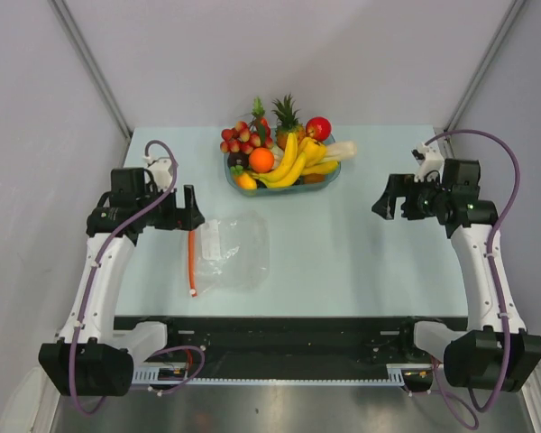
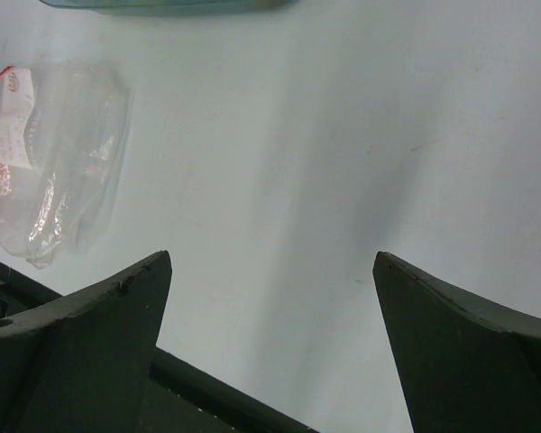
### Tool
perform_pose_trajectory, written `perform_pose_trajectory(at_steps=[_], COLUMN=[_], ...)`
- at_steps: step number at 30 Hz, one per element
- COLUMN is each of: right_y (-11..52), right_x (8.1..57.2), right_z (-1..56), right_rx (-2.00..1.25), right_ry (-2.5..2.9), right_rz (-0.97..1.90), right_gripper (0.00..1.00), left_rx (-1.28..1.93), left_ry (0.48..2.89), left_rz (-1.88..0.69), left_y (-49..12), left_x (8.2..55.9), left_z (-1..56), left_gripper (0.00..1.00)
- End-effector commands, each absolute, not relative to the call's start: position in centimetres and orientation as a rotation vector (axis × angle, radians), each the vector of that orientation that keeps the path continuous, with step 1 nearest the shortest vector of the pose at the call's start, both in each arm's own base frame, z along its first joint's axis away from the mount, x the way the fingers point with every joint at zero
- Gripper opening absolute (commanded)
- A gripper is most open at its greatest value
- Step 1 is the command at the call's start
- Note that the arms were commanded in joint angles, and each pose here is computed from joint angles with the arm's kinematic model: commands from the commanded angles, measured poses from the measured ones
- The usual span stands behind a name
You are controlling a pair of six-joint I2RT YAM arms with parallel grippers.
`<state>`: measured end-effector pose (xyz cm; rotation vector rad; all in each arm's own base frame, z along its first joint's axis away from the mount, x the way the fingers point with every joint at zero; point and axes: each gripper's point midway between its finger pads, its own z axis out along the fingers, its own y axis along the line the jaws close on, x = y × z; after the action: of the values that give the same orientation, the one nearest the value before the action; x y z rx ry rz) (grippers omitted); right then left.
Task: Place the food in the zip-top bag and seal the zipper
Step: Open the zipper of the food storage bag at the center of the board.
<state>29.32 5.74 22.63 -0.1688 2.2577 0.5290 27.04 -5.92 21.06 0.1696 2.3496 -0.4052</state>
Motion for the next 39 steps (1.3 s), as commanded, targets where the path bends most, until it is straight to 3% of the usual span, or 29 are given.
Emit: perform_pose_trajectory(at_steps=[1, 7, 15, 21, 28, 36, 39], right_y=[7.4, 11.7, 21.0, 31.9, 40.1, 40.2, 38.7], right_x=[31.0, 33.2, 34.4, 32.0, 29.8, 30.8, 30.5], right_z=[23.5, 23.3, 21.1, 19.2, 13.9, 7.4, 6.0], right_rx=[-0.186, -0.289, -0.547, -0.849, -1.032, -1.038, -1.047], right_ry=[2.190, 2.171, 2.190, 2.198, 2.221, 2.323, 2.370], right_rz=[0.575, 0.611, 0.660, 0.698, 0.656, 0.474, 0.431], right_gripper=[1.00, 1.00, 1.00, 1.00, 1.00, 0.96, 0.83], left_rx=[0.169, 0.166, 0.120, 0.100, 0.140, 0.151, 0.118], left_ry=[2.351, 2.299, 2.396, 2.458, 2.505, 2.510, 2.479], left_rz=[-0.500, -0.652, -0.611, -0.561, -0.538, -0.584, -0.672], left_y=[-6.7, -6.2, -2.1, -0.1, 0.7, 0.6, -0.1], left_x=[26.3, 26.2, 25.1, 25.1, 24.8, 25.1, 26.1], left_z=[22.2, 23.8, 20.3, 18.4, 17.2, 15.5, 14.7], left_gripper=[1.00, 1.00, 1.00, 1.00, 1.00, 1.00, 1.00])
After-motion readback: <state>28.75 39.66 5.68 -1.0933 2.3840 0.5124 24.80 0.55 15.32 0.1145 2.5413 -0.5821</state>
